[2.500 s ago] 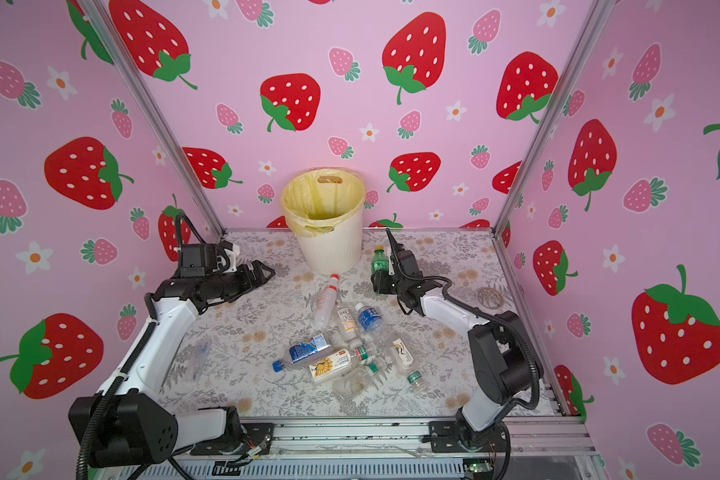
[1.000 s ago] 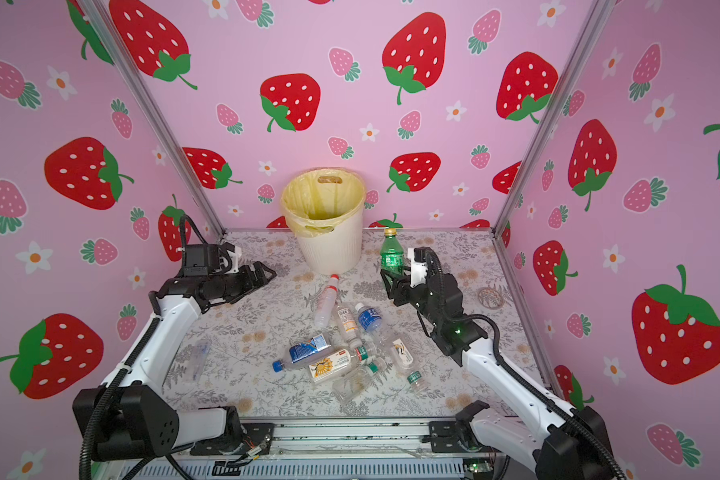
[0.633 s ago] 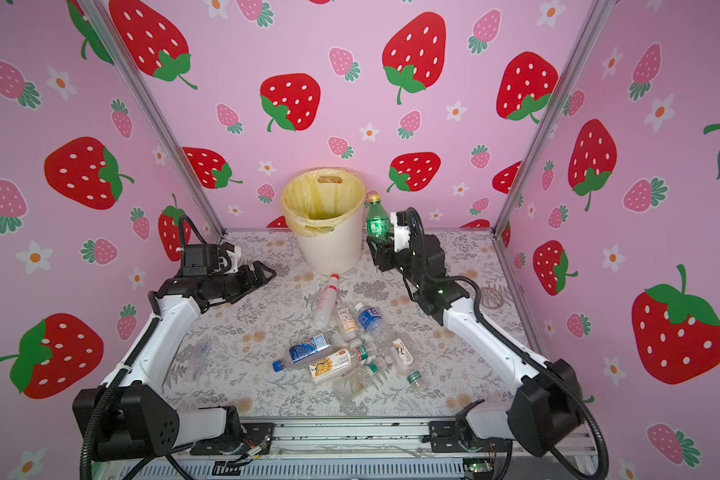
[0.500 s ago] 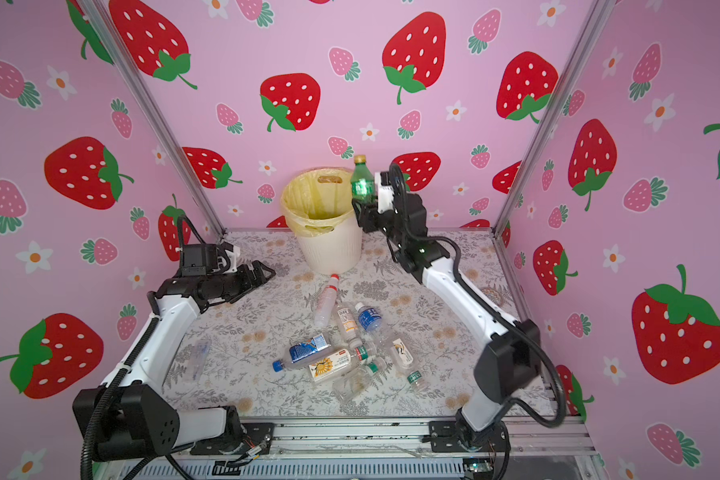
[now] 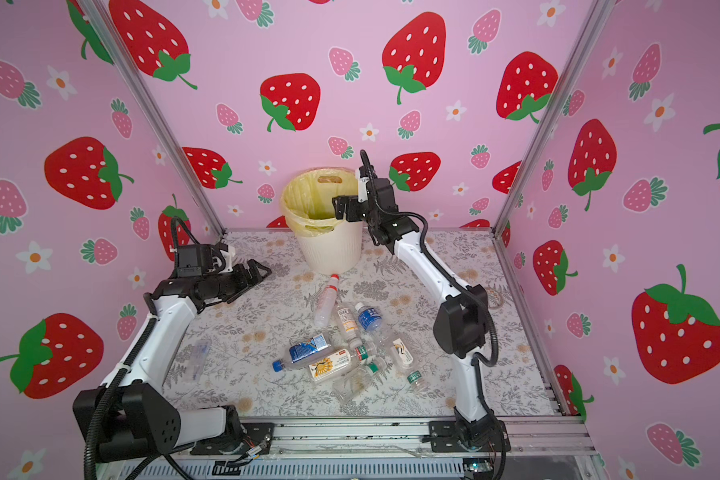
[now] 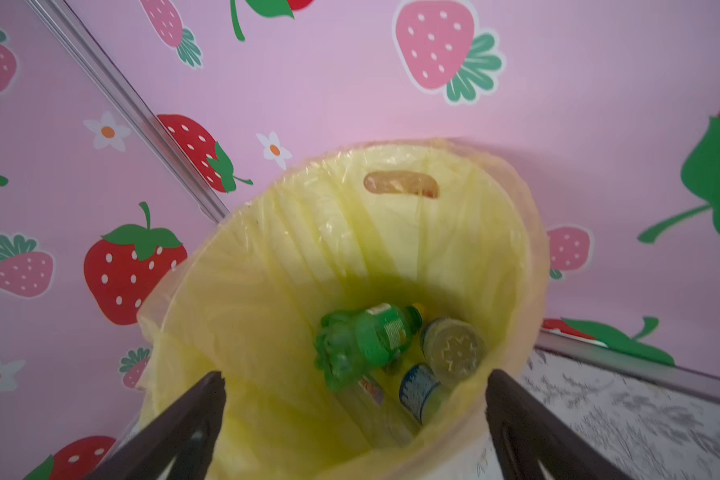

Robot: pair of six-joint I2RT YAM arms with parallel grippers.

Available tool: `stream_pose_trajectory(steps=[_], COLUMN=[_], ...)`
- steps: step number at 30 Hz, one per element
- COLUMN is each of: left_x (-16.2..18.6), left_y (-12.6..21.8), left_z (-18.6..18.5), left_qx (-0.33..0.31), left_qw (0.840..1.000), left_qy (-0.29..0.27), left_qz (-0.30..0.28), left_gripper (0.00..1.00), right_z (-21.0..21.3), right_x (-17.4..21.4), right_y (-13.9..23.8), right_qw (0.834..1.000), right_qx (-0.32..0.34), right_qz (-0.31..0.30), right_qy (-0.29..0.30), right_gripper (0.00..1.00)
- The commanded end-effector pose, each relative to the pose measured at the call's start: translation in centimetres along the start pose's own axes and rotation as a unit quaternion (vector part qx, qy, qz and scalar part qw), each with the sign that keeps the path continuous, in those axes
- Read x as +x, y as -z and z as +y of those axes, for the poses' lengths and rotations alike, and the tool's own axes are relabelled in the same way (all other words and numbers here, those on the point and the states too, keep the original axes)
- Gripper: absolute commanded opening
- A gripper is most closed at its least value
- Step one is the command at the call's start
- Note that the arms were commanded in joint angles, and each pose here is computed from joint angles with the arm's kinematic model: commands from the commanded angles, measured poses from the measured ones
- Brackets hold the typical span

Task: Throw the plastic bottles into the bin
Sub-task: 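Open the right gripper above the bin to drop the Sprite bottle, then withdraw the right gripper from the bin back toward the bottles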

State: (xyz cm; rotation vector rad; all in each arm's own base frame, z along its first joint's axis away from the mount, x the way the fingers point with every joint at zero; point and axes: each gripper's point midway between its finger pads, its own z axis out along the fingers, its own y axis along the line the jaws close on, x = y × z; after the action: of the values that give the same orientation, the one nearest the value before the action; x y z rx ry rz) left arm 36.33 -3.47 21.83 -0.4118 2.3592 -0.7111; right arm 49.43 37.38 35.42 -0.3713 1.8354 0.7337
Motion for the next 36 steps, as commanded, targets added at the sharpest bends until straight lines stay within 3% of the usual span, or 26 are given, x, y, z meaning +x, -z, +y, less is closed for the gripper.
stream_pose_trajectory(steps=[1,7,19,36], left_x=[-0.1,-0.2,0.0,0.5], left_y=[0.3,0.5,0.1,-0.5], left_z=[-0.5,-0.4,0.1,-1.2], left_qx=[0.016,0.012,0.004,0.027], left_qw=[1.000,1.000,1.000,0.999], left_qy=[0.001,-0.003,-0.002,-0.028], left_qz=[-0.005,-0.010,-0.005,-0.002], left_gripper=[0.99,0.99,0.99,0.99], right_z=[3.2,3.4,2.6,-1.2], right_x=[-7.5,-4.8,-1.3,8.3], right_y=[5.4,7.0,11.4,17.1], right_qw=[0.994,0.997,0.997,1.000], right_qx=[-0.031,-0.045,-0.036,0.019], right_qz=[-0.105,-0.066,-0.056,0.009], right_qy=[0.017,0.023,0.032,-0.001], right_gripper=[0.99,0.99,0.99,0.99])
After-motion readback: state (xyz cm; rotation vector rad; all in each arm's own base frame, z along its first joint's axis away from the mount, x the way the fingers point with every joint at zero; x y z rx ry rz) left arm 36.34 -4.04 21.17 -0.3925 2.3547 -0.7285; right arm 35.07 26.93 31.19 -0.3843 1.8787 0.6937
